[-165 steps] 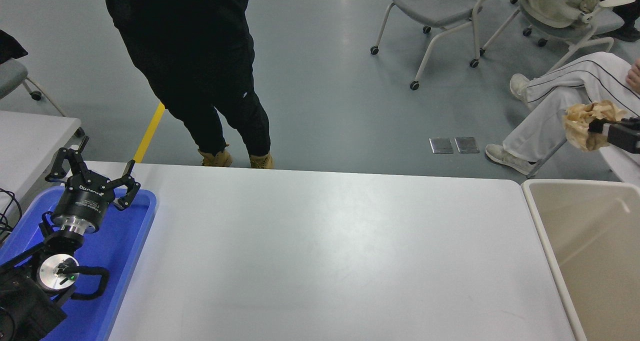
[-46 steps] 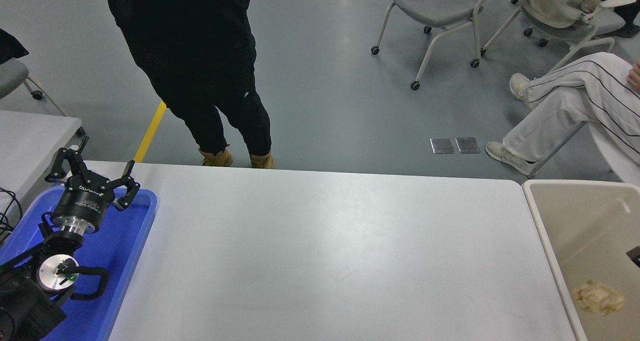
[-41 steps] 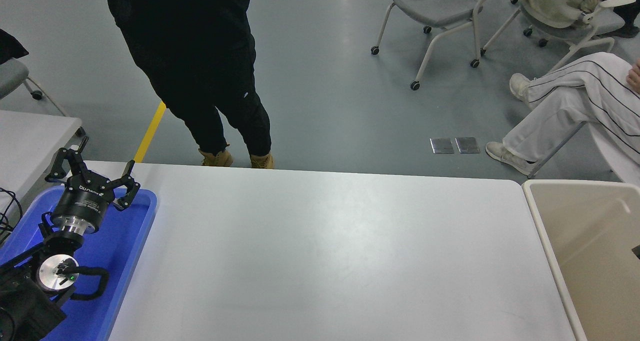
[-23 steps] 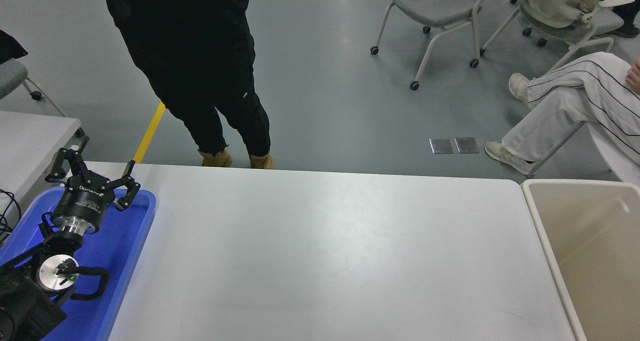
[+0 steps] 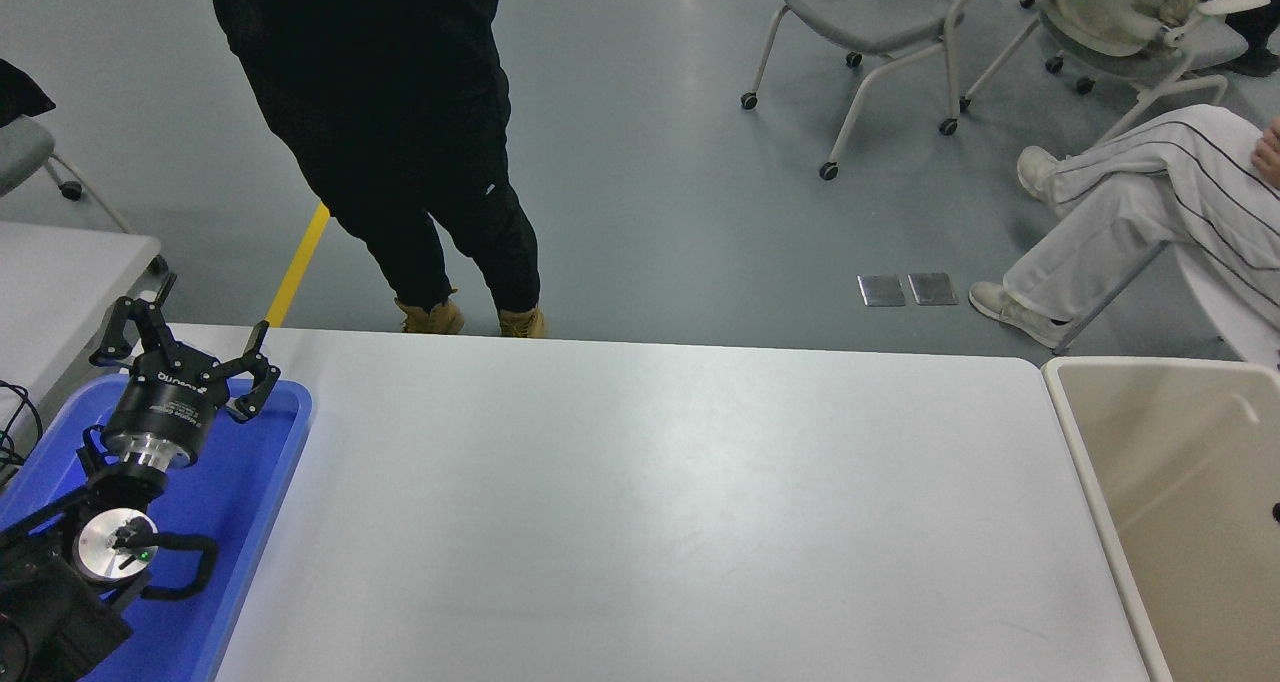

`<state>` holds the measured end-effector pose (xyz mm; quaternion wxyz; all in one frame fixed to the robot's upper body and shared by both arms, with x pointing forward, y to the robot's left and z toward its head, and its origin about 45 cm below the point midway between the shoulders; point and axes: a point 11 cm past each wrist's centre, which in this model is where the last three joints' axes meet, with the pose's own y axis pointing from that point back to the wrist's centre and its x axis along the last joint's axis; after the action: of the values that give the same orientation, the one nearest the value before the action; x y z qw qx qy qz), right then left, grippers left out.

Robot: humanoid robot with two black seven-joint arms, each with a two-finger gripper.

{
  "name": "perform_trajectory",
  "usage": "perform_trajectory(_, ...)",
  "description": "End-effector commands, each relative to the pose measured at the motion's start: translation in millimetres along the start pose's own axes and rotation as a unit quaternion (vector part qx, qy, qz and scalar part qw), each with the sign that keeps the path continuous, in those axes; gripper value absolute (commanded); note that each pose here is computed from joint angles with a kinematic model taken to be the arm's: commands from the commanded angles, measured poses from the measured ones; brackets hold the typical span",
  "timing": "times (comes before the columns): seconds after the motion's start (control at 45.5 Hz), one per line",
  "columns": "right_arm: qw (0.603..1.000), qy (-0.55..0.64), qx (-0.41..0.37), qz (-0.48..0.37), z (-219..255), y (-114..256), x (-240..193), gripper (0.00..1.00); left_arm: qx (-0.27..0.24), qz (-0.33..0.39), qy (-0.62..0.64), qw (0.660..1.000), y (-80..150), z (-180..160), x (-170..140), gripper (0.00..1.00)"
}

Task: Clean the table surface

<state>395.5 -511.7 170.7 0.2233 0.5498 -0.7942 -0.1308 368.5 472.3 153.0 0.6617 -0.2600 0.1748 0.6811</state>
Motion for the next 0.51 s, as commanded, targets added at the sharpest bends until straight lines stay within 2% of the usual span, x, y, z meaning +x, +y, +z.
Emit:
perform_trajectory(0.0, 0.981, -0.139, 0.066, -0.119, -46, 21, -77, 0.99, 0.000, 0.000, 0.000, 1.000, 0, 0, 0, 1.00)
perform_trajectory(0.374, 0.932, -0.266, 0.040, -0.242, -1, 47, -178, 0.99, 0.000, 0.000, 0.000, 1.000, 0, 0, 0, 1.00)
perform_trajectory(0.484, 0.917, -0.284, 0.070, -0.270, -5, 53, -195, 0.99, 0.000, 0.000, 0.000, 1.000, 0, 0, 0, 1.00)
